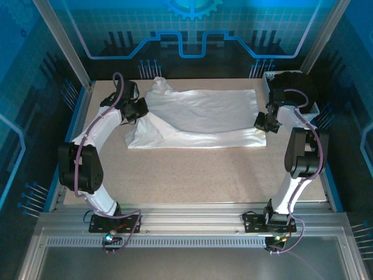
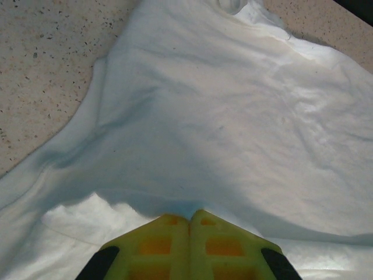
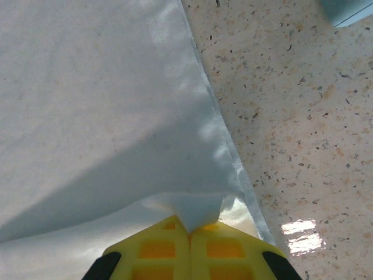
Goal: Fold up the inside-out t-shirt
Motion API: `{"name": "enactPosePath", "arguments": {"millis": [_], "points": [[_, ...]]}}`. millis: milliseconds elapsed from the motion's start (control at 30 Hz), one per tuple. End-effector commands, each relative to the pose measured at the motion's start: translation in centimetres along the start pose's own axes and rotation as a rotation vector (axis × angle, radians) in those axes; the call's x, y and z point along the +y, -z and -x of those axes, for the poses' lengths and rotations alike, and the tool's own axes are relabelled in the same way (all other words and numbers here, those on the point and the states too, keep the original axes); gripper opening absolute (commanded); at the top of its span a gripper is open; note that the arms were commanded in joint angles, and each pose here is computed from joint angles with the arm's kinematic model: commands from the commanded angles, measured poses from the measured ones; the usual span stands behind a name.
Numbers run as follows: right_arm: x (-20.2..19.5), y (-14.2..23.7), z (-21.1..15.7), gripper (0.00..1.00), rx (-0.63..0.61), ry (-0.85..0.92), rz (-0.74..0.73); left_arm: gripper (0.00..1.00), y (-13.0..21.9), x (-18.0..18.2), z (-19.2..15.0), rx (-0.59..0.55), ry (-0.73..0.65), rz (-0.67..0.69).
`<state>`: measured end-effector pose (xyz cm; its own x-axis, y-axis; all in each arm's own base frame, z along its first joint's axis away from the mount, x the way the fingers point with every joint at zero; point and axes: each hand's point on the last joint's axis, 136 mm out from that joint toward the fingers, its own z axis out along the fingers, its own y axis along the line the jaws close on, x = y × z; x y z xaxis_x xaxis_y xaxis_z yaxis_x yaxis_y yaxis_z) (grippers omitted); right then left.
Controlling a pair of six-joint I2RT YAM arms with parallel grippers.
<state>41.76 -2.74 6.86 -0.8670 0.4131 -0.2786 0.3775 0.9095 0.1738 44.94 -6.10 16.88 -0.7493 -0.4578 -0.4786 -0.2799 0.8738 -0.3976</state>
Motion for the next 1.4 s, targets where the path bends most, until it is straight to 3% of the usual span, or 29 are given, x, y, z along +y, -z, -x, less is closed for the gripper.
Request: {"name": "enactPosePath", "arguments": {"millis": [0,233,467,600,667,767,933,1000,1100,1233,1367], "points": [[0.2,0.0,0.7,0.01,-0.006,0.025,-0.025,0.0,0.8,-0.3,2.0,-0.041,-0.006,-0.024],[1.0,0.0,1.9,0.01,-0.018,0.034,-0.02,0.0,0.9,0.1,3.0,-0.055,0.013,-0.028],[1.7,-1.7,3.6,0.03,-0.014,0.048,-0.035,0.0,-2.1,-0.3,4.4,-0.039,0.018,-0.026],[1.8,-2.8,4.7,0.16,-0.013,0.067,-0.059,0.0,-4.9,0.0,5.5,-0.033,0.02,0.001],[1.9,-2.9,5.3,0.27,-0.023,0.079,-0.068,0.06,-6.8,0.1,6.0,-0.037,0.017,0.002],[2.6,-1.5,5.9,0.37,-0.059,0.12,-0.068,0.1,-9.3,0.2,6.7,-0.021,0.014,0.009],[4.7,1.9,3.6,0.44,-0.117,0.23,-0.048,0.43,-8.4,0.8,7.0,-0.026,0.019,0.033],[6.2,2.7,1.3,0.48,-0.126,0.28,-0.009,0.52,-6.1,1.5,6.1,-0.063,0.036,0.047],[8.2,2.2,-2.0,0.5,-0.087,0.32,0.064,0.58,-4.1,1.9,2.6,-0.086,0.11,-0.037],[7.4,-0.3,-3.1,0.49,0.01,0.308,0.049,0.59,-4.8,2.5,-2.4,-0.005,0.166,-0.119],[5.1,-2.4,-2.9,0.48,0.08,0.303,-0.02,0.58,-7.0,4.5,-4.4,0.059,0.172,-0.07]]}}
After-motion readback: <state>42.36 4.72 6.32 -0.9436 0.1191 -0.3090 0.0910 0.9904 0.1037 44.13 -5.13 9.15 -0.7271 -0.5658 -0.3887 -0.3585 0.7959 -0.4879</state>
